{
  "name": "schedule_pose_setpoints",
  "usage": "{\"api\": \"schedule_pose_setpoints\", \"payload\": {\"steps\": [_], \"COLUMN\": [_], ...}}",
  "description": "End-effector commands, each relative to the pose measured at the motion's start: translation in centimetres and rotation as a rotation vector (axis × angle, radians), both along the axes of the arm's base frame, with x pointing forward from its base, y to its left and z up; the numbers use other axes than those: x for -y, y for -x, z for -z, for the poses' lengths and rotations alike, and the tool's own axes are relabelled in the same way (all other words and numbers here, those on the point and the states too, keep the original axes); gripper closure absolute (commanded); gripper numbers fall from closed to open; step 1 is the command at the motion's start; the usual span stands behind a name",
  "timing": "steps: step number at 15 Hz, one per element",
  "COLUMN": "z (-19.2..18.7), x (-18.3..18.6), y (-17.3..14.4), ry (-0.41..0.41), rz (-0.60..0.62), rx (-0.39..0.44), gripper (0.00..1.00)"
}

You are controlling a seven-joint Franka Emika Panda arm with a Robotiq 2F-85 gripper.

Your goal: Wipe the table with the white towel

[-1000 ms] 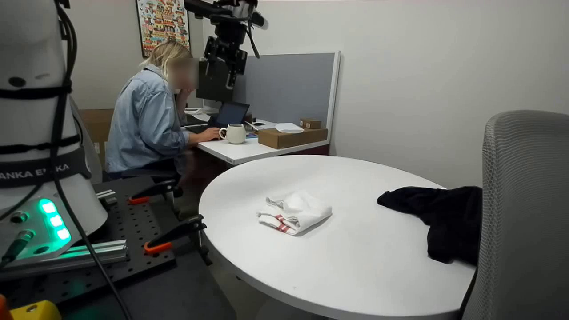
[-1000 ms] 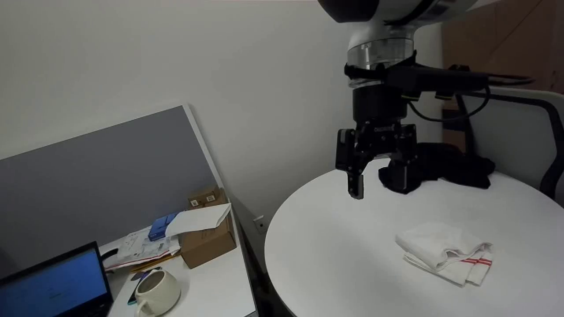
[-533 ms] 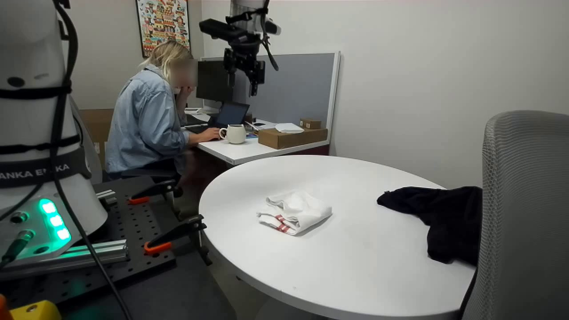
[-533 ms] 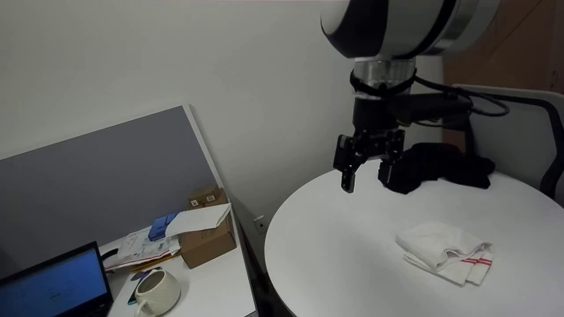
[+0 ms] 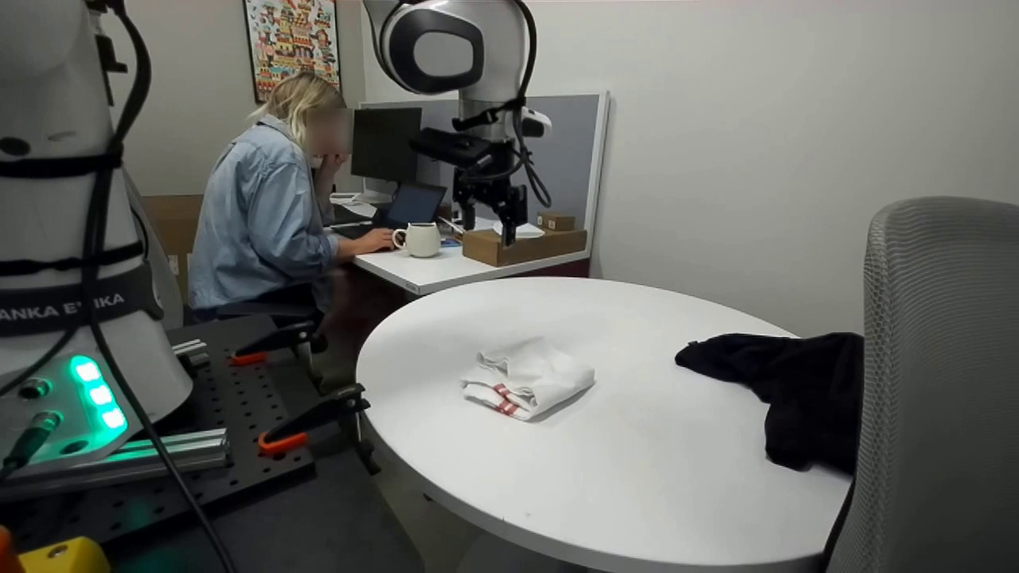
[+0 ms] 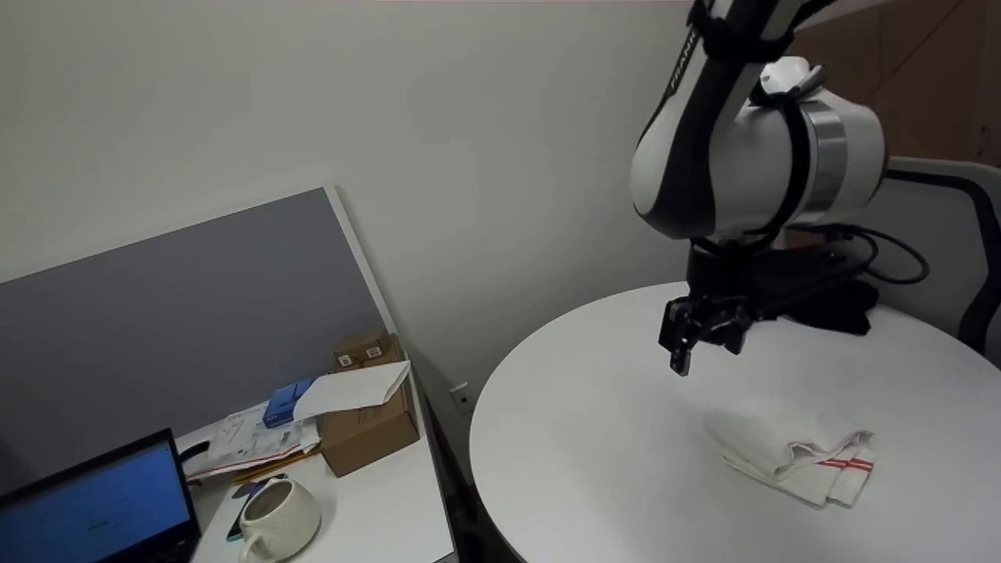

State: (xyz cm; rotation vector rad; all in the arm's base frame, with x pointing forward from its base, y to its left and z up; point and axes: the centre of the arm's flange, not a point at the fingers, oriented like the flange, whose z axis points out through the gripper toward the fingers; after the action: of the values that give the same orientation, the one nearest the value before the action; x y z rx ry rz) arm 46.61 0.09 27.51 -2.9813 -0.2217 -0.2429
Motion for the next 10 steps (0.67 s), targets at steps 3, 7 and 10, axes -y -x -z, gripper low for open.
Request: {"api": "schedule_pose_setpoints", "payload": {"steps": [3, 7, 10], "z": [6.3, 10.4, 12.8], "x": [7.3, 10.3, 11.5], "y": [-1.6, -0.8, -0.4], "ry": [0.012, 0.042, 0.097], "rz": [0.080, 0.137, 0.153], "rx": [-0.087, -0.153, -0.149], "gripper": [0.00, 0.00, 0.00]}}
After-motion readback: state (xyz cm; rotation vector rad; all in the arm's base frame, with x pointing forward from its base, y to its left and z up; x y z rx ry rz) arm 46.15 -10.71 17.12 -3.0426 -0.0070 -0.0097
